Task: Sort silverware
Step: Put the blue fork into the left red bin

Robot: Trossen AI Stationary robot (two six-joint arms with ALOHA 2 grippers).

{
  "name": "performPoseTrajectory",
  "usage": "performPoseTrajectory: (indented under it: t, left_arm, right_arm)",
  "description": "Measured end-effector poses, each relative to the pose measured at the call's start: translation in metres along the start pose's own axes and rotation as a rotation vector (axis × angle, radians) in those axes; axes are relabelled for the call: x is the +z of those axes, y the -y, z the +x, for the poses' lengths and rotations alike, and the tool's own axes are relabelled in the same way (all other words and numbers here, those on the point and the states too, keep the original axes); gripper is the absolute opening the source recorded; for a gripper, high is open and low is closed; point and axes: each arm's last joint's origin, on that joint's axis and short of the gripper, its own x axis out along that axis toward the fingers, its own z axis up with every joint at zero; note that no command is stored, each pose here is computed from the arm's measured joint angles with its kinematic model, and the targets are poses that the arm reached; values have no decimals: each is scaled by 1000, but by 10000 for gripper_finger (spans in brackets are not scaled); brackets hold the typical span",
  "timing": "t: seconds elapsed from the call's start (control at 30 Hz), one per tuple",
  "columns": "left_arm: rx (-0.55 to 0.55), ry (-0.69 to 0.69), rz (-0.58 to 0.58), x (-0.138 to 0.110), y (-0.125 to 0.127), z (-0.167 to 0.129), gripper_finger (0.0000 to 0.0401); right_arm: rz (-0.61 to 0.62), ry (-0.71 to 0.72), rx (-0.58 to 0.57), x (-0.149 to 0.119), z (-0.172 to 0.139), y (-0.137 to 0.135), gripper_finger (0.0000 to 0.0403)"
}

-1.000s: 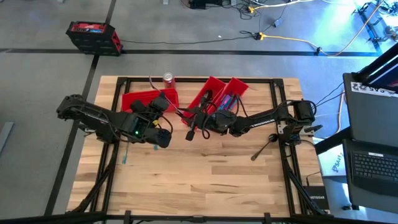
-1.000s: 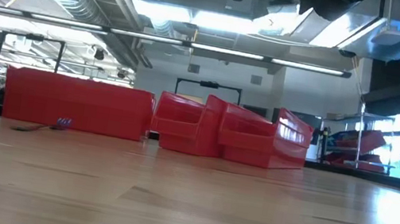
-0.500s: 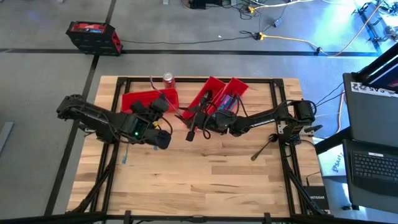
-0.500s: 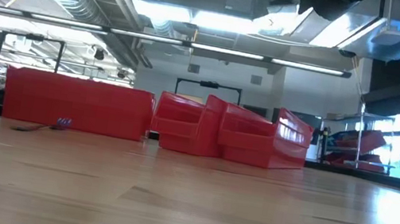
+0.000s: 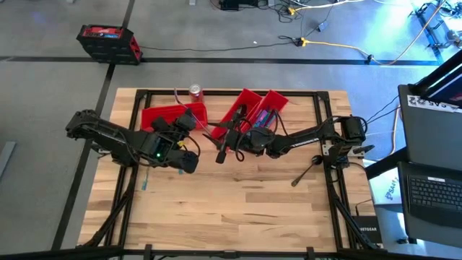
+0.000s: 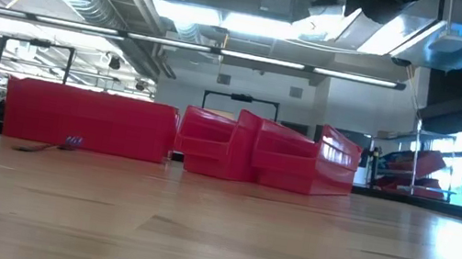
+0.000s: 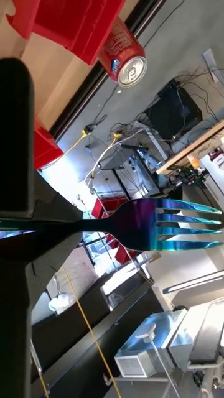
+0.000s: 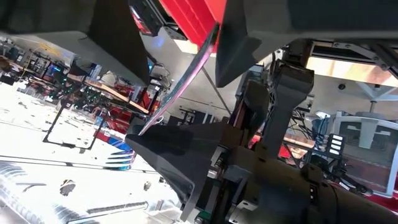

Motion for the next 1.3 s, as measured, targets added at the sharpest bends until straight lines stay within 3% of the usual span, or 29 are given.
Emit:
performPoseTrajectory:
  t: [0.6,1.07,1.3]
  left_arm:
    - [-9,10,1,1,0,-1,2]
    - [-16,-18,72,0,1,-7,6]
    - [-8,-44,104,-2,-1,-9,71]
  right_arm:
    - [53,-10,-19,-3,2,7,8]
    - [14,-29,-59,-4,2,7,1]
    - [14,-16,-41,-3,2,7,0]
